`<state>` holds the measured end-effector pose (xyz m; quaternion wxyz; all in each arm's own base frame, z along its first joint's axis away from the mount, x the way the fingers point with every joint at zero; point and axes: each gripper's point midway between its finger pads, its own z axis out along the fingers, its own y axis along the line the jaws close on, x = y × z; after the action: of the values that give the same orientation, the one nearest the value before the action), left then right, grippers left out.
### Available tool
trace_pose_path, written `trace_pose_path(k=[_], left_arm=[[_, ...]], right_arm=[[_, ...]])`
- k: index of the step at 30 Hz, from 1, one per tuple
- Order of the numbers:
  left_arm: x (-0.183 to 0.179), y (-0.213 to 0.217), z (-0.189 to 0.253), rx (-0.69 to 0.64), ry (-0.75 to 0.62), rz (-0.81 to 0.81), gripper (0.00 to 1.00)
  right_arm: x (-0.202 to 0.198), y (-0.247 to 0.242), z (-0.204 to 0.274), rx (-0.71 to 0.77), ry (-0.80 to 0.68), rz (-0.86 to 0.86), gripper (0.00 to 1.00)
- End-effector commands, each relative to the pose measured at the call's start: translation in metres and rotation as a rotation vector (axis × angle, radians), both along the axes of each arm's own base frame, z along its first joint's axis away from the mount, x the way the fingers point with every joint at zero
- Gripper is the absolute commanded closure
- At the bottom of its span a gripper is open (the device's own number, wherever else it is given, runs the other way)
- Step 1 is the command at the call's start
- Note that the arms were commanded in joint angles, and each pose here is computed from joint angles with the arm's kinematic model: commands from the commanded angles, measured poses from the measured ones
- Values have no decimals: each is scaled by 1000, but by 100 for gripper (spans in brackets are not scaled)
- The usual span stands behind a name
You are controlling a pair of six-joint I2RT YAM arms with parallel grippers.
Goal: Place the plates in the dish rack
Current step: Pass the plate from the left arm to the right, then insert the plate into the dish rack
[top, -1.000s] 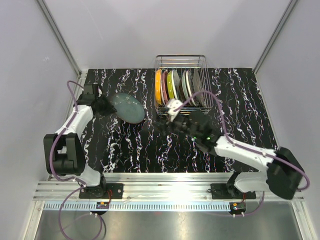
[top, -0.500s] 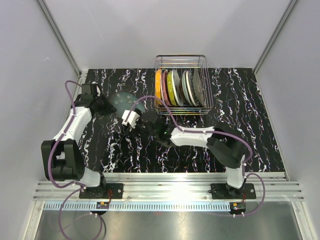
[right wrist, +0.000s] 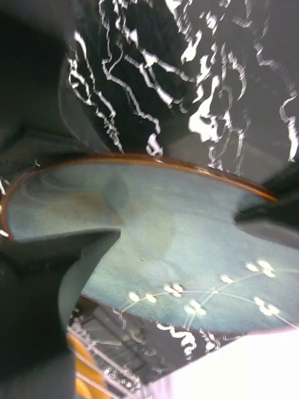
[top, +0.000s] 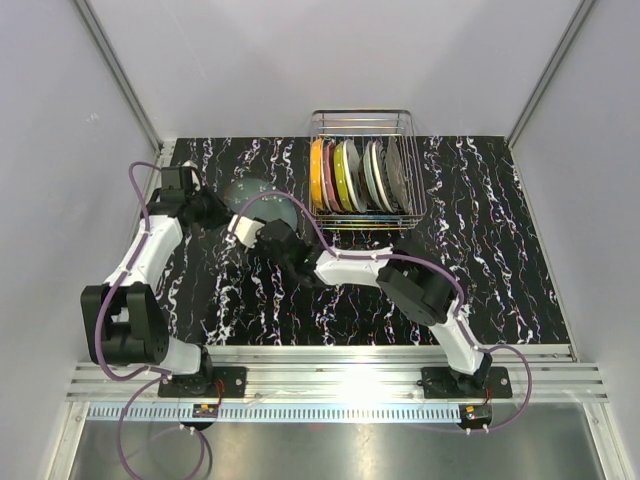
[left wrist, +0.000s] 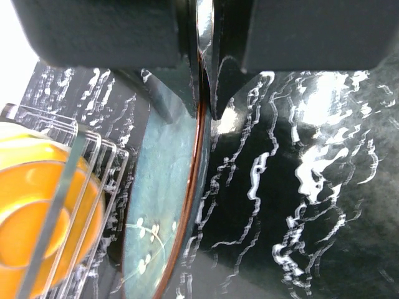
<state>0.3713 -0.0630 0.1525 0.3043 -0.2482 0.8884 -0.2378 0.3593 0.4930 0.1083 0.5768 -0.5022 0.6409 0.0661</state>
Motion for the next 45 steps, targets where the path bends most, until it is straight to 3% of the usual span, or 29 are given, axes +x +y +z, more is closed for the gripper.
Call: trace_pose_path(k=[1, 6, 7, 9, 10, 13, 19, 22, 26, 34, 40, 45], left_arm=[[19, -21, 68, -121, -250, -72, 100], [19, -24, 72, -143, -265, -85, 100], [20, -27, 74, -157, -280, -112, 95], [20, -26, 75, -156, -285, -114, 90], [20, -27, 75, -155, -284, -116, 79], [20, -25, 80, -136, -305, -124, 53], [19, -20, 87, -104, -333, -138, 47], [20, -10, 88, -65, -331, -116, 32], [21, 14, 95, 19, -347, -52, 1], [20, 41, 107, 98, -387, 20, 1], [20, 44, 105, 110, -382, 30, 1], [20, 44, 107, 113, -385, 26, 1]], right_arm=[[11, -2, 23, 40, -98, -82, 58], [3, 0, 30, 39, -150, -79, 79], [-3, 4, 43, 43, -188, -74, 91], [-7, 7, 52, 51, -202, -66, 93], [-9, 8, 56, 55, -206, -57, 99], [-19, 13, 73, 85, -207, -14, 100], [-35, 13, 100, 131, -208, 20, 100], [-43, 10, 111, 167, -183, 32, 100], [-62, -2, 133, 245, -138, 49, 100], [-95, -27, 172, 390, -53, 117, 100], [-114, -65, 230, 538, -45, 118, 100], [-101, -103, 268, 628, -43, 60, 100]])
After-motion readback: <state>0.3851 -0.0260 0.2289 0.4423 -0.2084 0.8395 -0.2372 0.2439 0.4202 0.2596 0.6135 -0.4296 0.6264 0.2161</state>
